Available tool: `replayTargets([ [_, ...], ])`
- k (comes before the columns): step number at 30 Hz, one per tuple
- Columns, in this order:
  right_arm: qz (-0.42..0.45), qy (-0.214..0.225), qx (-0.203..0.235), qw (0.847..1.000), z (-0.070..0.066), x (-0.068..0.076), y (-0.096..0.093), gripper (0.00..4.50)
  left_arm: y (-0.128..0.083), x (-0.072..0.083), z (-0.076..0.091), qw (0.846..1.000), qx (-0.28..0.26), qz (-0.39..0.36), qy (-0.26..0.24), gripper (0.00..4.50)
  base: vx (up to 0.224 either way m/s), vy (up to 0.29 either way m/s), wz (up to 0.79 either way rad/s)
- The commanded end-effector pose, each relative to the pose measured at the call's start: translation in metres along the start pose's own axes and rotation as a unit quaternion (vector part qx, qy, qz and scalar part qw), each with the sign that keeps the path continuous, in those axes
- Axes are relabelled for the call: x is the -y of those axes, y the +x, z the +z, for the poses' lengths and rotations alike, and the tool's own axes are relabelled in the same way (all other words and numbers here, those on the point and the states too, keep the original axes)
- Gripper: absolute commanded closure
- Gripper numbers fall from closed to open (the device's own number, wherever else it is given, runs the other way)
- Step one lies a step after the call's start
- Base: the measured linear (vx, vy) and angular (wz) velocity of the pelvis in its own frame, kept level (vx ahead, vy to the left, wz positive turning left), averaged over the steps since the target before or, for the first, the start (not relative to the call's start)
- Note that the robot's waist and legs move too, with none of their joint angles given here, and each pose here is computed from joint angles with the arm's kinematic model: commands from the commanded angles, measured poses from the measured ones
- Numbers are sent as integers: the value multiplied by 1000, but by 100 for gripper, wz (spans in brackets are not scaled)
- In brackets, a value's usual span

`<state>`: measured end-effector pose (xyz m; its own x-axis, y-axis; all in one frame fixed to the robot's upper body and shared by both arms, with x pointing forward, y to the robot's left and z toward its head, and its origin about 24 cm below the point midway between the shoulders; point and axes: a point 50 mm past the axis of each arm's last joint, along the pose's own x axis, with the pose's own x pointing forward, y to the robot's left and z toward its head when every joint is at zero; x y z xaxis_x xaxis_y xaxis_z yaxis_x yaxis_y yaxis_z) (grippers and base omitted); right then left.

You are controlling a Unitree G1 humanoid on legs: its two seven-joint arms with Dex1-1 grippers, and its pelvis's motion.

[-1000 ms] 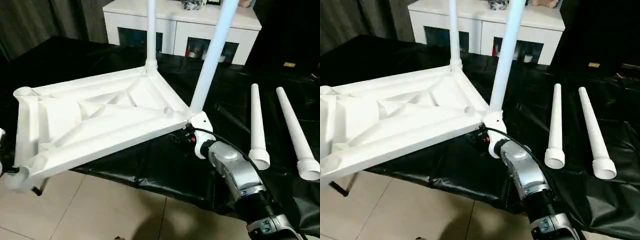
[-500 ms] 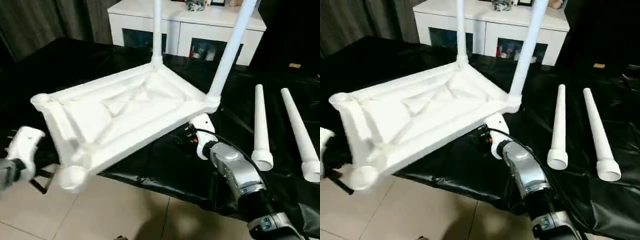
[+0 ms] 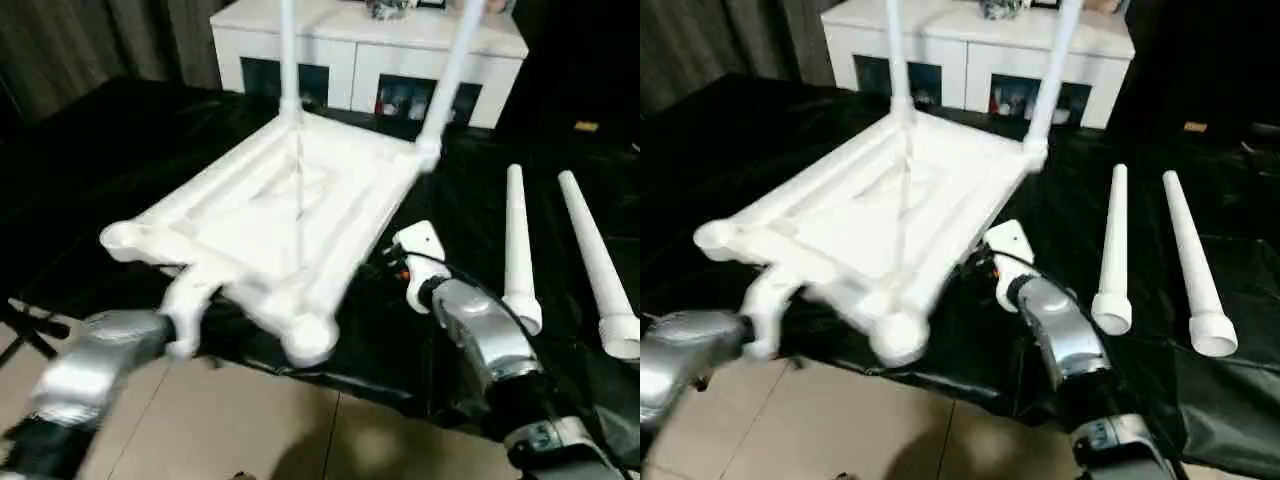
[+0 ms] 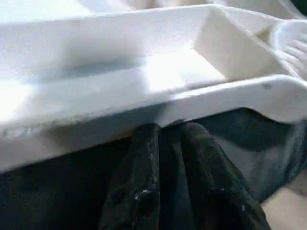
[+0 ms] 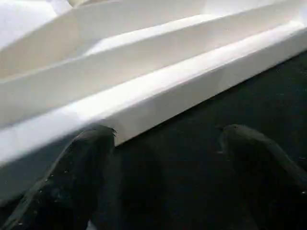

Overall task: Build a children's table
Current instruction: Rotate table base

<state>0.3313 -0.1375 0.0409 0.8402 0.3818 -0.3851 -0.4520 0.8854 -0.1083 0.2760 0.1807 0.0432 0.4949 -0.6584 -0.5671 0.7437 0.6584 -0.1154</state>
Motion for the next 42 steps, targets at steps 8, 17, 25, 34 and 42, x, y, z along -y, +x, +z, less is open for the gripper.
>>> replayTargets([
  [8,-135,-1,27,991,26,55,-20,48,60,32,35,995,46,-50,70,356,0,0,0],
  [17,-206,35,-44,977,30,77,-31,31,93,58,82,975,183,-30,122,361,0,0,0],
  [25,-299,79,-103,946,36,116,-53,5,76,52,90,960,227,-14,164,363,0,0,0],
  [34,-188,207,-221,934,5,110,-57,5,34,82,91,934,232,-199,185,363,0,0,0],
  [42,-166,261,-260,915,-14,108,-59,73,14,84,89,931,206,-227,196,363,0,0,0],
])
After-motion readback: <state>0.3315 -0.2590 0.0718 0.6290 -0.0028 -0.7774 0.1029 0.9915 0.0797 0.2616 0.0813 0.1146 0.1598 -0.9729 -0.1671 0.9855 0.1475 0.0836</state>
